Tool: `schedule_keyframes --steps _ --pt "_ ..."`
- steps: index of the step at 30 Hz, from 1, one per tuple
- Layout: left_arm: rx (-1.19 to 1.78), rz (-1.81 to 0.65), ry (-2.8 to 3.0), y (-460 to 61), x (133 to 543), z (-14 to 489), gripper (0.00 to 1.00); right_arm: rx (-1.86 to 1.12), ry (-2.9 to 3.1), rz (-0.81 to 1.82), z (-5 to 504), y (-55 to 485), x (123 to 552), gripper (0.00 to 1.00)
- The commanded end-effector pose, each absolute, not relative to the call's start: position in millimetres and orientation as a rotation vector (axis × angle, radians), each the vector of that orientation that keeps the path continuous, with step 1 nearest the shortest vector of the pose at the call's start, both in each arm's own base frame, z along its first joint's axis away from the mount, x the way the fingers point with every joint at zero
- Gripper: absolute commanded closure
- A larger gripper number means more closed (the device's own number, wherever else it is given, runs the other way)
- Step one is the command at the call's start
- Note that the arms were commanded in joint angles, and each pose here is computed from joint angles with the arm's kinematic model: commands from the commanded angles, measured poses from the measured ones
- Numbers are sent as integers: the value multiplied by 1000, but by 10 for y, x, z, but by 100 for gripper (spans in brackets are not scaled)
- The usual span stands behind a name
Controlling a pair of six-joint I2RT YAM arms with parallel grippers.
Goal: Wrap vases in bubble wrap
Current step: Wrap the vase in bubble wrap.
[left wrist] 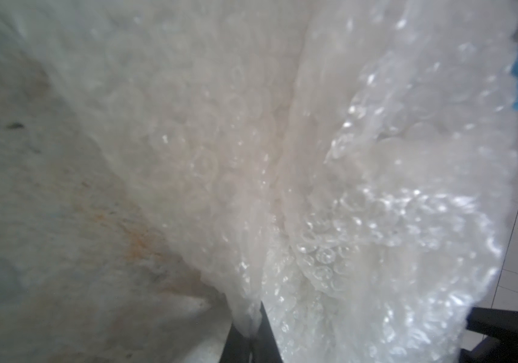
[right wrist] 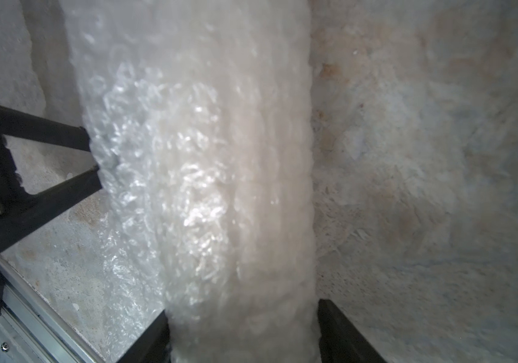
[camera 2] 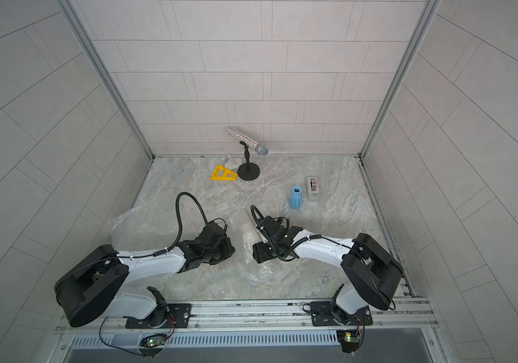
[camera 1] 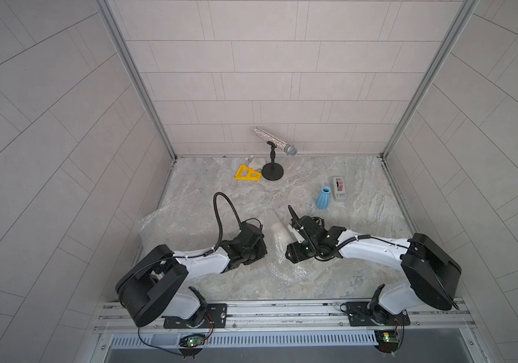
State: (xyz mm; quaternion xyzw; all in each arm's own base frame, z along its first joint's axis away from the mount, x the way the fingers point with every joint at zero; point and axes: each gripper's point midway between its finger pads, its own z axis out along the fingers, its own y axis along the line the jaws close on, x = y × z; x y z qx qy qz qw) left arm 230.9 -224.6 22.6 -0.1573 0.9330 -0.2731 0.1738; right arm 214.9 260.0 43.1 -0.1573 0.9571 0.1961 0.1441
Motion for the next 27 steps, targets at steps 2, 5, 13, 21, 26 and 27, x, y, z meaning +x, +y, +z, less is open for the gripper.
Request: schedule_keyframes --steps 2,5,13,21,26,27 --pt "-380 -732 2588 -2290 2523 490 99 -352 2830 415 224 2342 2063 31" --pt "-325 -749 2580 -2407 2620 628 100 -305 2805 472 232 2452 2088 31" --pt "-161 -824 2633 -2790 2737 805 100 -190 2726 497 310 2431 2199 31" --pt "10 -811 2678 -3194 2701 865 100 -117 2738 514 294 2238 2192 29" --pt "63 -810 2703 -3391 2691 800 100 -86 2742 533 288 2117 2137 27" --pt "71 -807 2708 -3406 2685 791 100 -75 2741 537 292 2092 2136 27"
